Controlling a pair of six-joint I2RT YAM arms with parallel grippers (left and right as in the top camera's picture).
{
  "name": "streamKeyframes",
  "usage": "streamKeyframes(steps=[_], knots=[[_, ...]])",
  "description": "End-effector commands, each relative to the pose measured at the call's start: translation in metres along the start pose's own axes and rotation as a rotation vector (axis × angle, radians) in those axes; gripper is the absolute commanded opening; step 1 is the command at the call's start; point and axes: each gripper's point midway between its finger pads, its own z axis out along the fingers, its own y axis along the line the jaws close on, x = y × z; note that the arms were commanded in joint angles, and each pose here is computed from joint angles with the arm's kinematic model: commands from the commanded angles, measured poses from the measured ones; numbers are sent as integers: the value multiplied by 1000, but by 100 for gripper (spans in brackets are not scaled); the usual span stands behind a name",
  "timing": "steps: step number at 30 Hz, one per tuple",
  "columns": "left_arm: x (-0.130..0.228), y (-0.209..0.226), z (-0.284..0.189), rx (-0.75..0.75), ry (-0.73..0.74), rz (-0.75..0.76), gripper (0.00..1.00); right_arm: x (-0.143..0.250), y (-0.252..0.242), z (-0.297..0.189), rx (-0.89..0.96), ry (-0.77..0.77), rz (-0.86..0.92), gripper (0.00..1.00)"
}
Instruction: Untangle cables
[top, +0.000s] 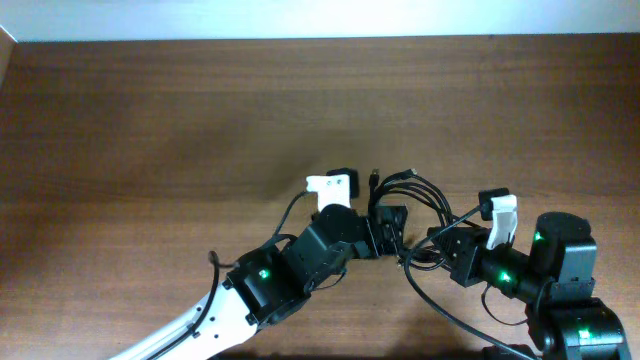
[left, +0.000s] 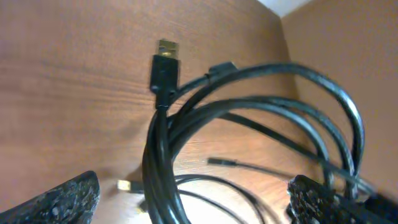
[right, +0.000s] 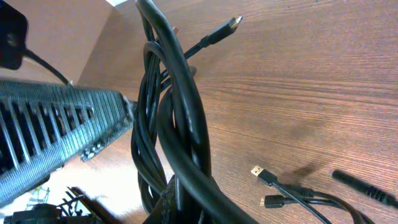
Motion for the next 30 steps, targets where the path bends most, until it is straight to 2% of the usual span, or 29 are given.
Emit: streamKeyframes(steps=[1,6,9,14,17,19,23,24,25,27,28,30], knots=[[3,-9,-2,41,24,368,99,-5,-9,-1,52,-28,62,4],[10,-8,-2,52,57,484,99,-5,-10,-1,58,-29,75,4],[12,-6,-2,46,66,572,95,-5,-10,-1,58,-29,75,4],[12,-6,-2,47,65,577,89,-5,-10,-1,58,-29,75,4],[12,-7,-2,50,64,559,90,-5,-10,-1,57,-29,75,4],[12,-7,-2,50,67,516,100,-5,-10,-1,57,-29,75,4],[12,-7,-2,49,67,499,98,-5,-10,-1,57,-29,75,4],[12,-7,-2,50,67,511,94,-5,-10,-1,57,-29,75,4],[12,-7,-2,51,67,533,89,-5,-10,-1,57,-29,75,4],[14,-8,-2,62,72,623,86,-5,-10,-1,58,-29,75,4],[16,-12,-3,93,73,709,85,-5,-10,-1,58,-29,75,4],[15,-22,-6,144,53,849,91,-5,-10,-1,58,-29,75,4]])
